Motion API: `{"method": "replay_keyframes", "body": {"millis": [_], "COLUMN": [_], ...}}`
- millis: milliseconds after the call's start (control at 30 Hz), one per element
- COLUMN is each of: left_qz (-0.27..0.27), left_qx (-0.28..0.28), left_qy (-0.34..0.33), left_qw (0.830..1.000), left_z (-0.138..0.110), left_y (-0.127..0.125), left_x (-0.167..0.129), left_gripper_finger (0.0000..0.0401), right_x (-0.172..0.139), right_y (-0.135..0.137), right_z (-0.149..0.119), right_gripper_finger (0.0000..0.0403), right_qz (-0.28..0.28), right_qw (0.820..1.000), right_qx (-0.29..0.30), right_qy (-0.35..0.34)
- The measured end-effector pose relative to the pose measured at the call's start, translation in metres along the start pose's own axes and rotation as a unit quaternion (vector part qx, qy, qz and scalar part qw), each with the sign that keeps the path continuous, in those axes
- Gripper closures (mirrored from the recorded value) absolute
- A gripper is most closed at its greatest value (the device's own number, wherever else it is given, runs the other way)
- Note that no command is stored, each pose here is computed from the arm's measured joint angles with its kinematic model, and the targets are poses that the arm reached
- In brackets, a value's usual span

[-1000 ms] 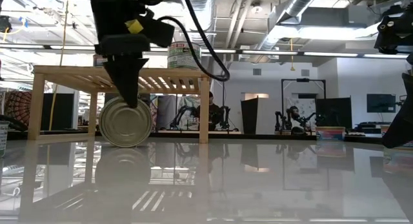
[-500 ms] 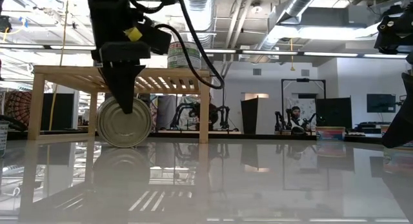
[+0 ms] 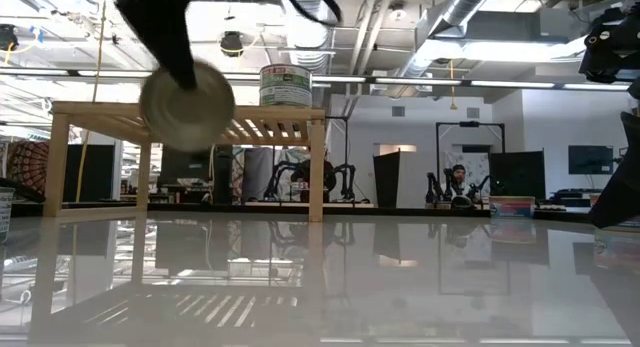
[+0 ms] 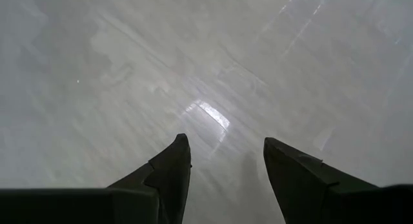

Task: Stack canned seafood by type on shelf
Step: Put the blue tuna can on the shelf

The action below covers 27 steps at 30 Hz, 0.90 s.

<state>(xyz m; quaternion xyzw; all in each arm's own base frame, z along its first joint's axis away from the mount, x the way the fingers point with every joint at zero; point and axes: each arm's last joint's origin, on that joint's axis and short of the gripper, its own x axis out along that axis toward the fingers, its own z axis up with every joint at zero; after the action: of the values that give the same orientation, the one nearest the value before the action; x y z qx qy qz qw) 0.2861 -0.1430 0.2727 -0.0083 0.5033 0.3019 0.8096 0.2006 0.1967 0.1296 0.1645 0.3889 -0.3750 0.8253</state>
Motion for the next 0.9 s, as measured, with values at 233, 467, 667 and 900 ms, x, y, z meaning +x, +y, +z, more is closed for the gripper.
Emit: {"method": "replay_keyframes", "body": {"millis": [233,467,667,900], "left_qz": [0.055,0.049,0.076,0.114], "left_qx": [-0.02,0.02,0.081,0.121], "left_qy": [-0.017,-0.043,-0.068,-0.093], "left_qw": [0.998,0.998,0.992,0.982], "left_z": [0.003,0.016,0.03,0.043], "left_y": [0.018,0.025,0.037,0.062], "left_x": [-0.04,-0.05,-0.05,-0.053], "left_gripper_finger": [0.0212,0.0212,0.0212,0.0212], "right_x": [0.0,0.0,0.0,0.0], "right_y": [0.0,0.0,0.0,0.0], "right_z": [0.0,0.001,0.001,0.001], "right_gripper_finger": [0.0182,0.0182,0.0182,0.0182], "right_qz": [0.001,0.0,0.0,0.0], "right_qw": [1.0,1.0,1.0,1.0], "right_qx": [0.0,-0.002,-0.003,-0.002], "right_qy": [-0.008,-0.009,-0.009,-0.009]}}
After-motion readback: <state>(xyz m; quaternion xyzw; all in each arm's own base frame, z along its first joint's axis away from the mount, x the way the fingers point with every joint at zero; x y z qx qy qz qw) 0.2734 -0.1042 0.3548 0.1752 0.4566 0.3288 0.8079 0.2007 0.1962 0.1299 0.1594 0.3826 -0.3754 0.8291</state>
